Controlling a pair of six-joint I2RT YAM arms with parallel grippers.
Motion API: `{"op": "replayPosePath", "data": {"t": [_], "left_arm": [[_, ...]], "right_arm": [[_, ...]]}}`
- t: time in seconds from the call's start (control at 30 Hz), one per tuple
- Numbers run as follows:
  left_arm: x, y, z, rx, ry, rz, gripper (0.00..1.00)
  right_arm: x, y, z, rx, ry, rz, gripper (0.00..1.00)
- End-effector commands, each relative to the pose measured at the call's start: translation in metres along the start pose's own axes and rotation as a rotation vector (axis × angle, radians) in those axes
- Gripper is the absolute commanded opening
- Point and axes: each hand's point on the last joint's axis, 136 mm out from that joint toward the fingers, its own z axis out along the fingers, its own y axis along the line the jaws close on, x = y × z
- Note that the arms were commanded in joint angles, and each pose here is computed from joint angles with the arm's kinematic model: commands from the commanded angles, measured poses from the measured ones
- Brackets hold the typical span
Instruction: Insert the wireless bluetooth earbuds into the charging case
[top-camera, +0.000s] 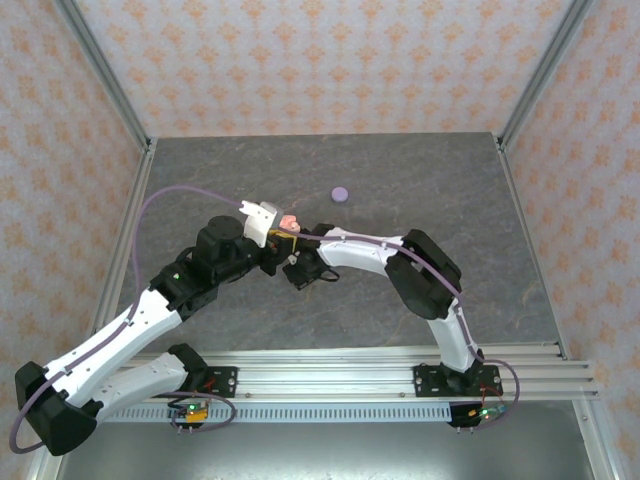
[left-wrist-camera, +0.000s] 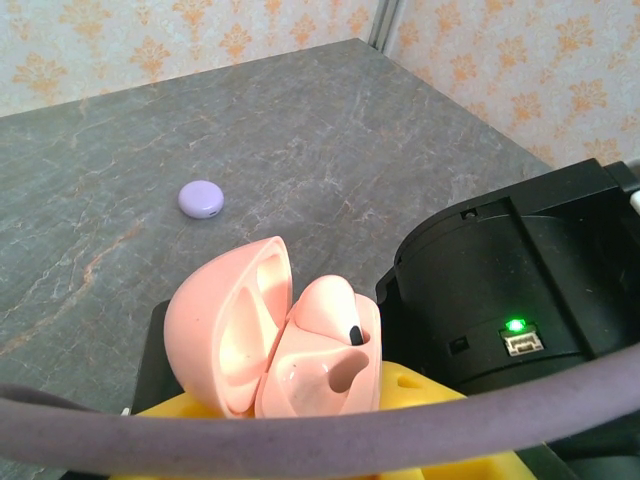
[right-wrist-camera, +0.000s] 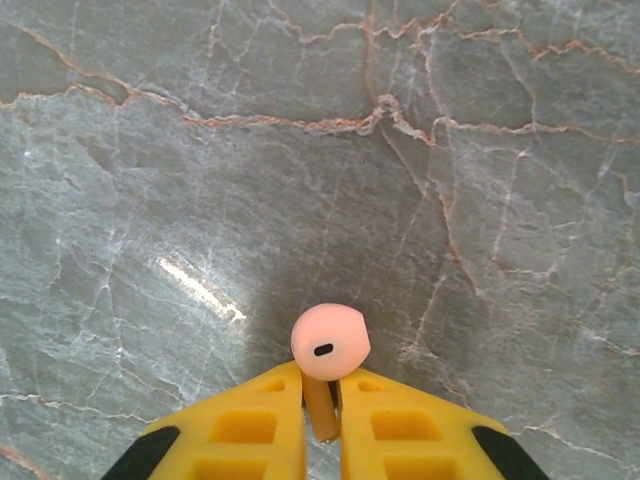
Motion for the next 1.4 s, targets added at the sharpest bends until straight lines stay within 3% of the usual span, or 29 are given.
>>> {"op": "replayPosePath", "data": {"t": [0.0, 0.3, 0.7, 1.37], "left_arm": [[-0.004, 0.000, -0.004, -0.007, -0.025, 0.001, 0.11], [-0.009, -0.005, -0.003, 0.021, -0.038, 0.007, 0.11], [-0.009, -0.010, 0.004, 0.049, -0.032, 0.001, 0.11], [-0.020, -0.017, 0.004, 0.080, -0.058, 0.008, 0.10]], "right_arm": [[0.030, -0.025, 0.017, 0.109, 0.085, 0.038, 0.13], [0.020, -0.067, 0.002, 0.091, 0.001, 0.260, 0.12], [0.039, -0.135, -0.012, 0.177, -0.027, 0.452, 0.12], [0.043, -0.142, -0.023, 0.166, -0.037, 0.455, 0.14]]}}
